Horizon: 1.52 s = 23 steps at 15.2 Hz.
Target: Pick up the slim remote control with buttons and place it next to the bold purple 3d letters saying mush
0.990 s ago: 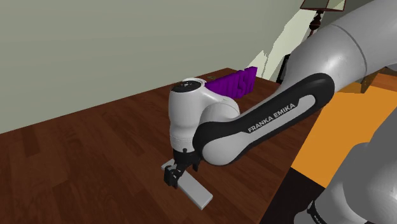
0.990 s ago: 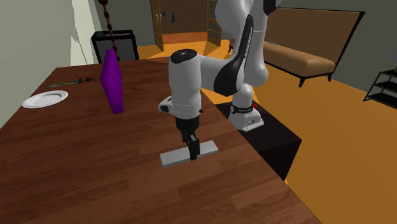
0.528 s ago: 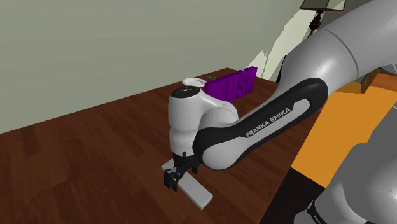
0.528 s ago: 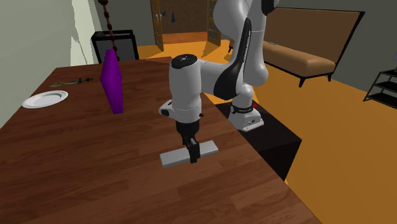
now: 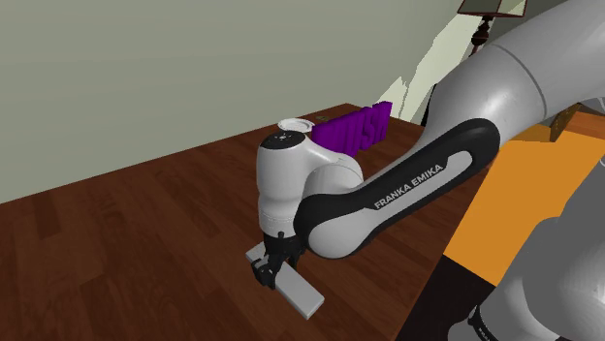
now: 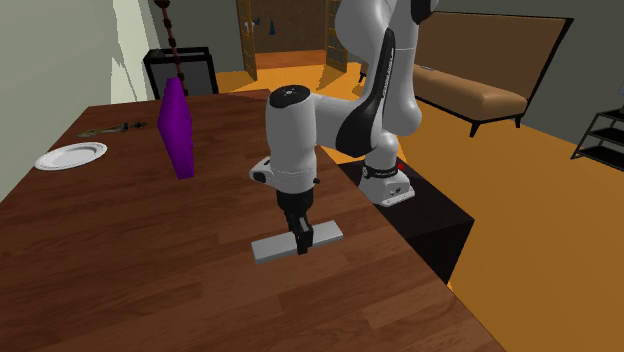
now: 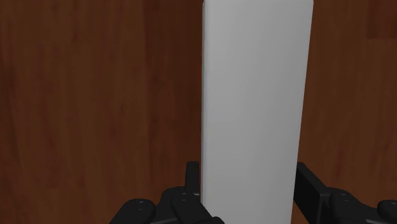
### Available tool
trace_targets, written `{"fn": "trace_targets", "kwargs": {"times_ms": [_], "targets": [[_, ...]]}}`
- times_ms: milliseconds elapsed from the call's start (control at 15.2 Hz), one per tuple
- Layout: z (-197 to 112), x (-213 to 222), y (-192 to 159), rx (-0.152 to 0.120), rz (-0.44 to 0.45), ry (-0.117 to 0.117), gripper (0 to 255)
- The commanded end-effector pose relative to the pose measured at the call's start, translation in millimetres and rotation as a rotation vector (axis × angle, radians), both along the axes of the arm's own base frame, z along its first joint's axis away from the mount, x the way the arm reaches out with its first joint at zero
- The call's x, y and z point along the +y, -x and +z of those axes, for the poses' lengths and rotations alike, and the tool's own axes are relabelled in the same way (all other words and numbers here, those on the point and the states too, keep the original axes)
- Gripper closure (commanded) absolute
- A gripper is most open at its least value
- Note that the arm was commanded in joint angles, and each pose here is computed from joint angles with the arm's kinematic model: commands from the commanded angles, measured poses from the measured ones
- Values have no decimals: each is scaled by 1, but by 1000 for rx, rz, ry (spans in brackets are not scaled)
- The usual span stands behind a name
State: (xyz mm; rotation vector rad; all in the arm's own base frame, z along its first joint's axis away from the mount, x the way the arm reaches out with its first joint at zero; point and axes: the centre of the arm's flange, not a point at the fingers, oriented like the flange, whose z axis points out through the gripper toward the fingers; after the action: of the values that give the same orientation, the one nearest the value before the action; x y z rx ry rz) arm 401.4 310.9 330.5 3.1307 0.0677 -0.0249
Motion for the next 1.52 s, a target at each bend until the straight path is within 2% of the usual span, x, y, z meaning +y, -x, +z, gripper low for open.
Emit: {"fn": "trace_targets", "kwargs": {"times_ms": [0,198,1452], "targets": [[0,0,0,0,0,0,255],[0,0,0,0,0,0,255],[100,0,0,0,0,0,255]]}}
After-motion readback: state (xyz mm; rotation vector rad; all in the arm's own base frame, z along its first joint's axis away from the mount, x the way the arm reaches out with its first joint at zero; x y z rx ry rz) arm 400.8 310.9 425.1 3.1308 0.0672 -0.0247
